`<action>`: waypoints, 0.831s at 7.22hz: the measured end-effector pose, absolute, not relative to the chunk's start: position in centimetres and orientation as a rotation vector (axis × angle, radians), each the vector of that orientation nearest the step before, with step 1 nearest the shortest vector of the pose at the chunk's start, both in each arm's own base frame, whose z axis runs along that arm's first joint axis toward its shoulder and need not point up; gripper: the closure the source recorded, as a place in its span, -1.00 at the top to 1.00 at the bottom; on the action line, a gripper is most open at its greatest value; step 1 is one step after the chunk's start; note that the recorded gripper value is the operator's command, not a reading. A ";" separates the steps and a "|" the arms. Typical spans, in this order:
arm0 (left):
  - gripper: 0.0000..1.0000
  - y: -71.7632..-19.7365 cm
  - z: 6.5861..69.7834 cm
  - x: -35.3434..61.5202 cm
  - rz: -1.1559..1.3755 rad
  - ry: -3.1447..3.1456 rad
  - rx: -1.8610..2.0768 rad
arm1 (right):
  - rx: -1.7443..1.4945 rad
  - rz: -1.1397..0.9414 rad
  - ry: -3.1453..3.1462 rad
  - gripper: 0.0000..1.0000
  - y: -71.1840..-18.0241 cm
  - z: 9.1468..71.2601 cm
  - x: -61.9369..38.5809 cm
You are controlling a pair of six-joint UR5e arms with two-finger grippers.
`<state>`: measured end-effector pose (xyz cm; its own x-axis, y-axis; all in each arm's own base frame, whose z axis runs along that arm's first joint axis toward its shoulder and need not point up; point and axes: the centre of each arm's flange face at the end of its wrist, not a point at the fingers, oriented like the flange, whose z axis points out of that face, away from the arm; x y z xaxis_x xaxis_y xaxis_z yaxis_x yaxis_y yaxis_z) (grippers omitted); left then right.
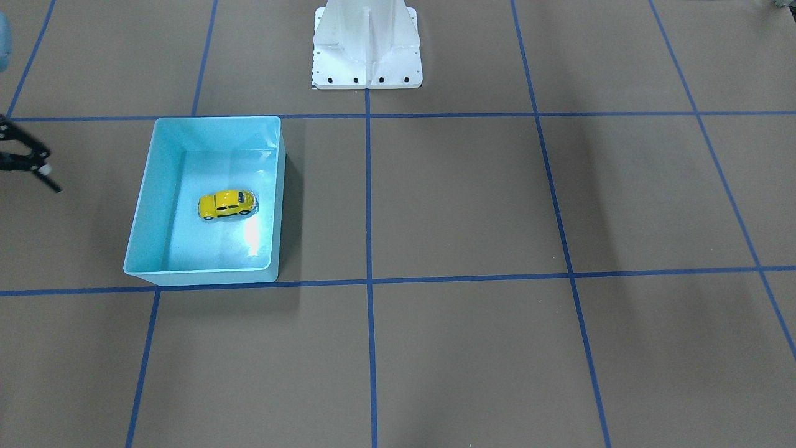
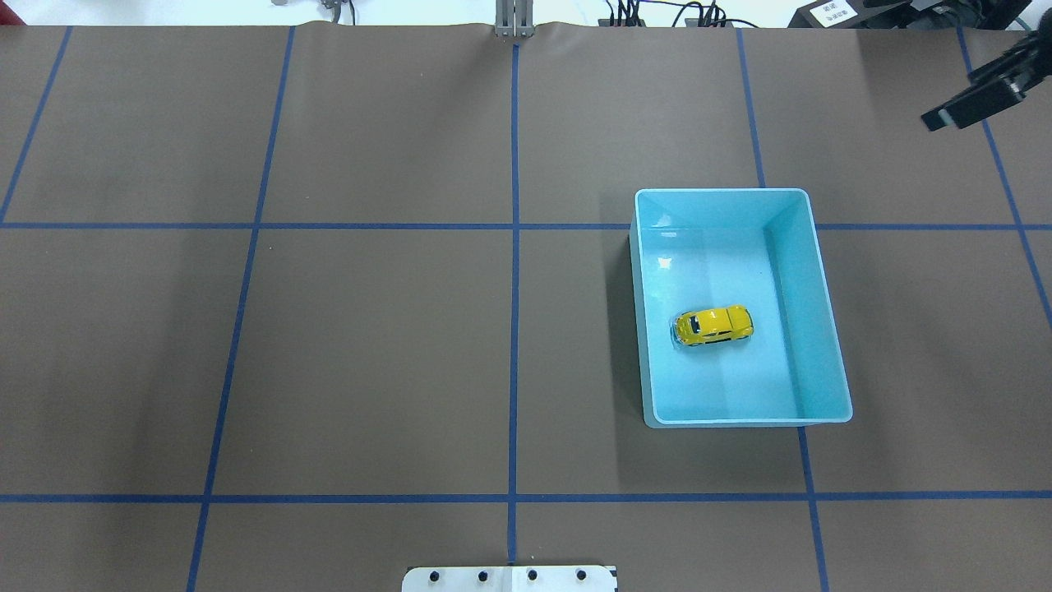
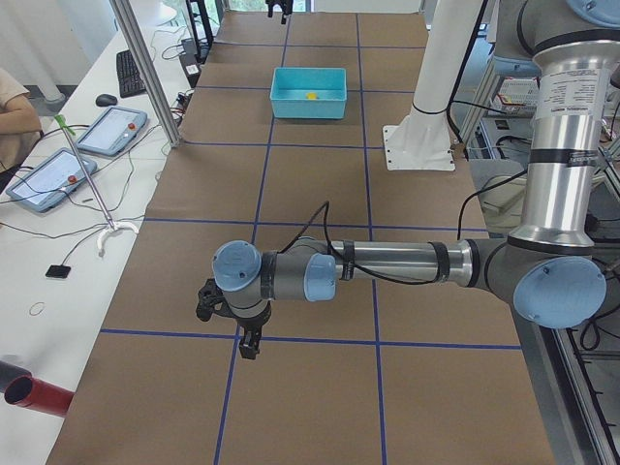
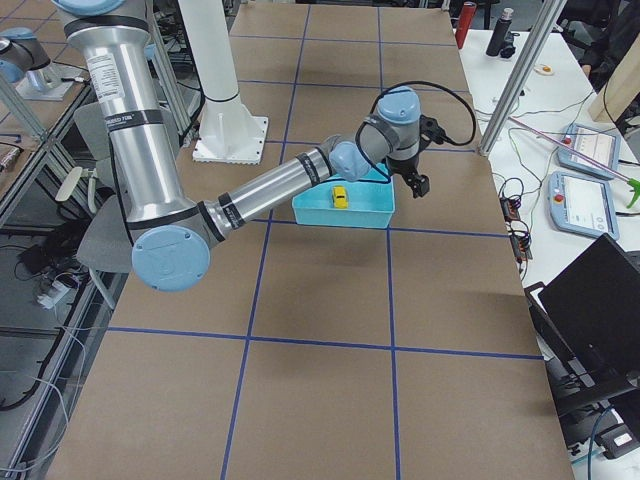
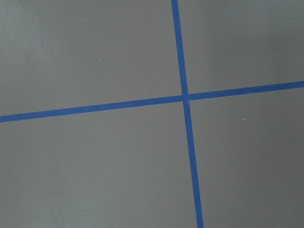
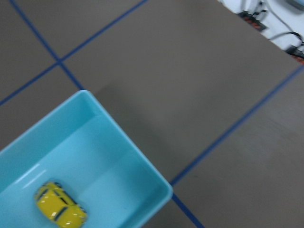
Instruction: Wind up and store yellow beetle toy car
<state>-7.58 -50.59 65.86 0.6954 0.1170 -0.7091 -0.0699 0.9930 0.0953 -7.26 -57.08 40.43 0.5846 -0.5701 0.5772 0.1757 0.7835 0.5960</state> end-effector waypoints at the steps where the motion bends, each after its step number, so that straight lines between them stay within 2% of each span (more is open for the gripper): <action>1: 1.00 -50.6 66.0 -7.6 0.104 0.795 0.061 | 0.427 -0.345 -0.819 1.00 -57.7 46.0 -3.8; 4: 1.00 -50.5 66.2 -7.6 0.101 0.795 0.055 | 0.183 -0.117 -0.775 1.00 -53.5 58.4 0.7; 6: 1.00 -50.5 66.5 -7.6 0.099 0.796 0.049 | 0.107 -0.039 -0.746 1.00 -52.0 60.6 1.8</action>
<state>-7.58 -50.51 66.54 0.6952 0.1070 -0.7108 -0.0697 0.9942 0.0814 1.76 -51.97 60.63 0.7340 -0.0738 0.6752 -0.0024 0.9938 0.1112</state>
